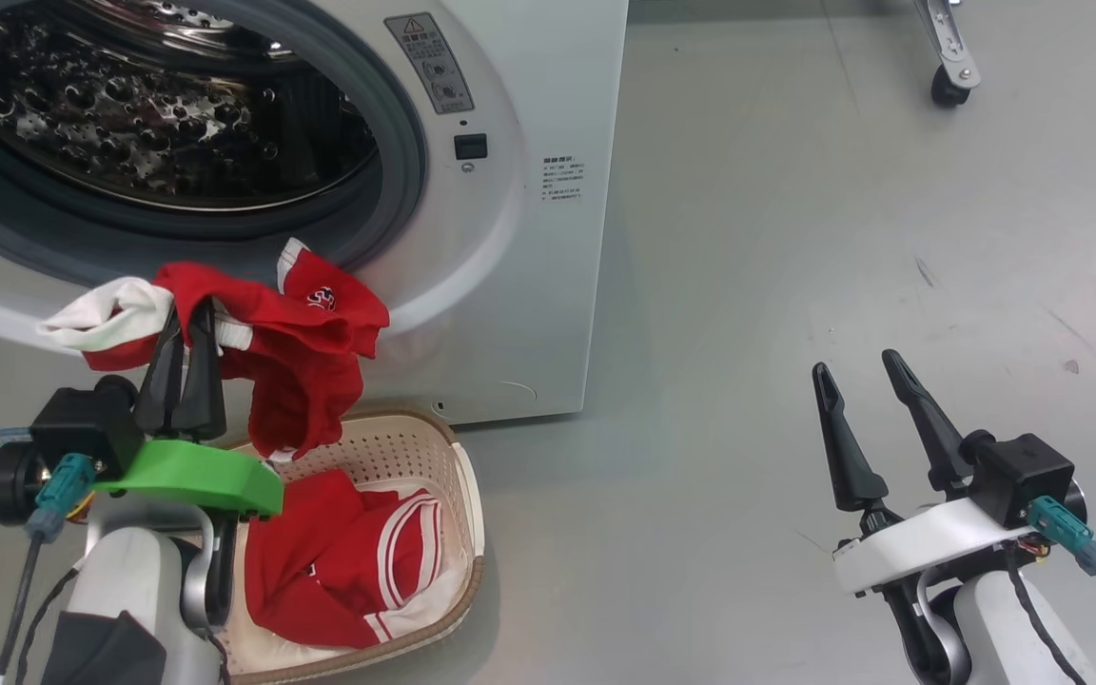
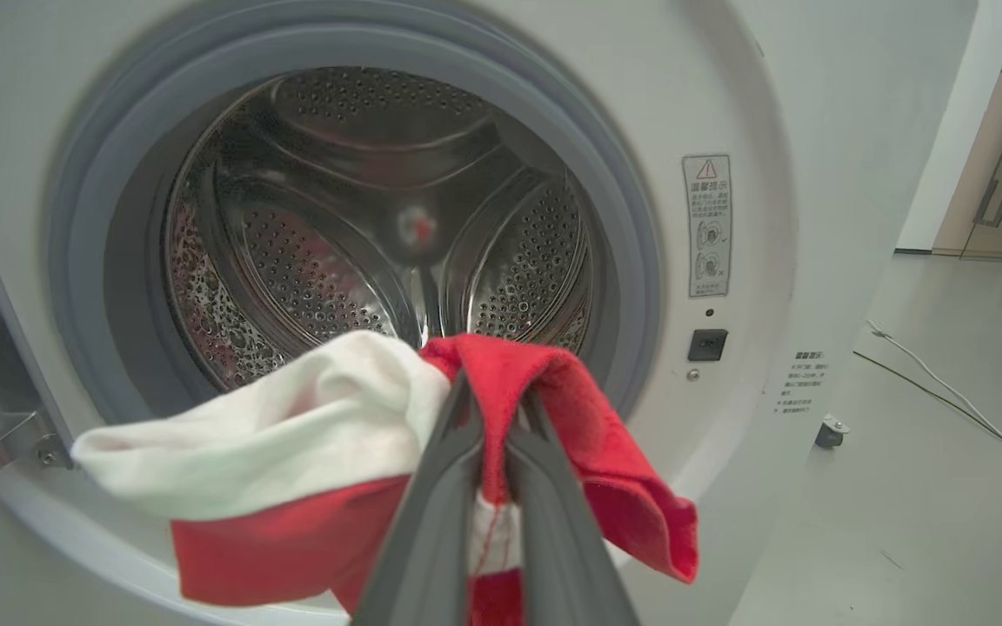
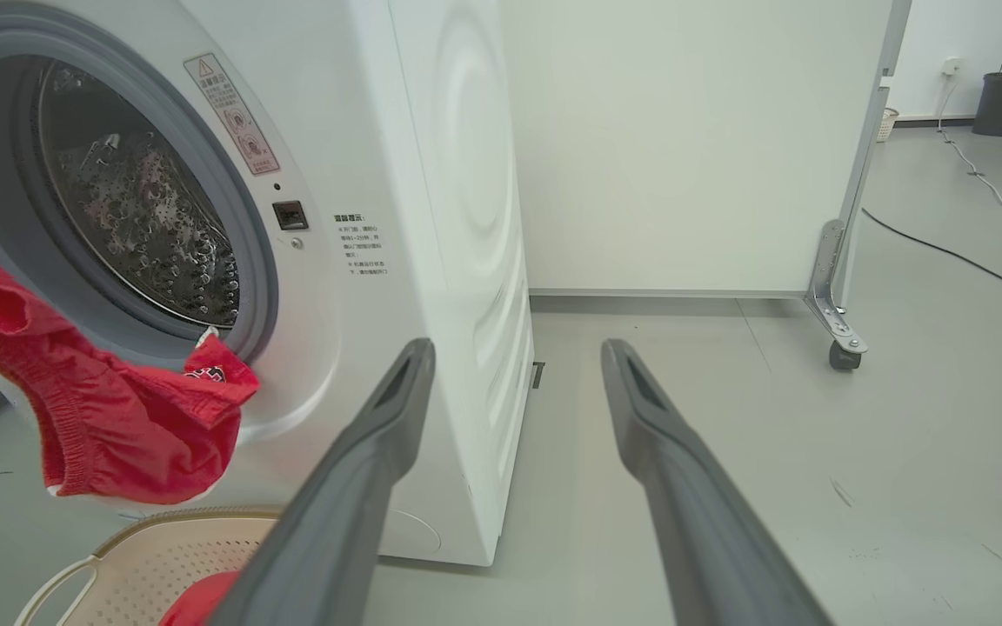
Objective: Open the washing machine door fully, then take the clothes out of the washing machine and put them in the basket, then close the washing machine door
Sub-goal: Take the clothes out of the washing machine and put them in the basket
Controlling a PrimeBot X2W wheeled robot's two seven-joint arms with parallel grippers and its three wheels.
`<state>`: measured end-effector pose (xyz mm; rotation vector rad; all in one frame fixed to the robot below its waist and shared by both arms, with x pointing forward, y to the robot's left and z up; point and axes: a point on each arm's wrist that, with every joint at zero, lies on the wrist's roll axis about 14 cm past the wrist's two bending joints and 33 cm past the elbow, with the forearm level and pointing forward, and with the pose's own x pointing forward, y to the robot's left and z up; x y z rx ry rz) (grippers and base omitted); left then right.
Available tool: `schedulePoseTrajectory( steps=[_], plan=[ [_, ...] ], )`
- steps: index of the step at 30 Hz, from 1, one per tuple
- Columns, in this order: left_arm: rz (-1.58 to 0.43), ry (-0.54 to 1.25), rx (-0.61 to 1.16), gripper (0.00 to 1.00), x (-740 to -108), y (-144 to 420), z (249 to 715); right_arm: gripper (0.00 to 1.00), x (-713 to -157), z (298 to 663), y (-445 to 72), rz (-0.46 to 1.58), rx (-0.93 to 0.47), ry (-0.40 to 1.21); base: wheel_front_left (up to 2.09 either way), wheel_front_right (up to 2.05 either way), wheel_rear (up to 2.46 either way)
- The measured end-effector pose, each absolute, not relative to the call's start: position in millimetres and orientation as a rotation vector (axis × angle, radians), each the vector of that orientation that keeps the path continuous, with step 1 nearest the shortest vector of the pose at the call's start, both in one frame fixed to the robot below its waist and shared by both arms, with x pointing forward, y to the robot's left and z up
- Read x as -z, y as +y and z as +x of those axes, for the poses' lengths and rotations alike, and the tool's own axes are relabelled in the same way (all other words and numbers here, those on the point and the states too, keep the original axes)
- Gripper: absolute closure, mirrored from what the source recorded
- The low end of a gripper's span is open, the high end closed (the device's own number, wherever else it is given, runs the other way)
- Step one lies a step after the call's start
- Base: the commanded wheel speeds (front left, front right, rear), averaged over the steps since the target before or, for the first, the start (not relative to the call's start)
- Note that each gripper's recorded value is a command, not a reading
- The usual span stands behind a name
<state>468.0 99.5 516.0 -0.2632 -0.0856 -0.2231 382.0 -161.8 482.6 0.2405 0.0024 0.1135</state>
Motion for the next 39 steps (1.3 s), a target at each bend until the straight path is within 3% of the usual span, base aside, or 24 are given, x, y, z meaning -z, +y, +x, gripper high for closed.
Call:
schedulePoseTrajectory(
  steps=[13,25,39],
  plan=[
    [-0.222,0.310,0.265,1.00,-404,73,452,0.00,-460,391,-169,0.238,-0.085,0.062,0.00,0.00,0.00],
    [-0.197,0.544,0.284,1.00,-333,58,444,0.00,-446,405,-181,0.230,-0.051,0.092,0.00,0.00,0.00],
    [-0.266,0.786,0.142,1.00,-263,76,441,0.00,-425,413,-199,0.199,-0.013,0.146,0.00,0.00,0.00]
  ],
)
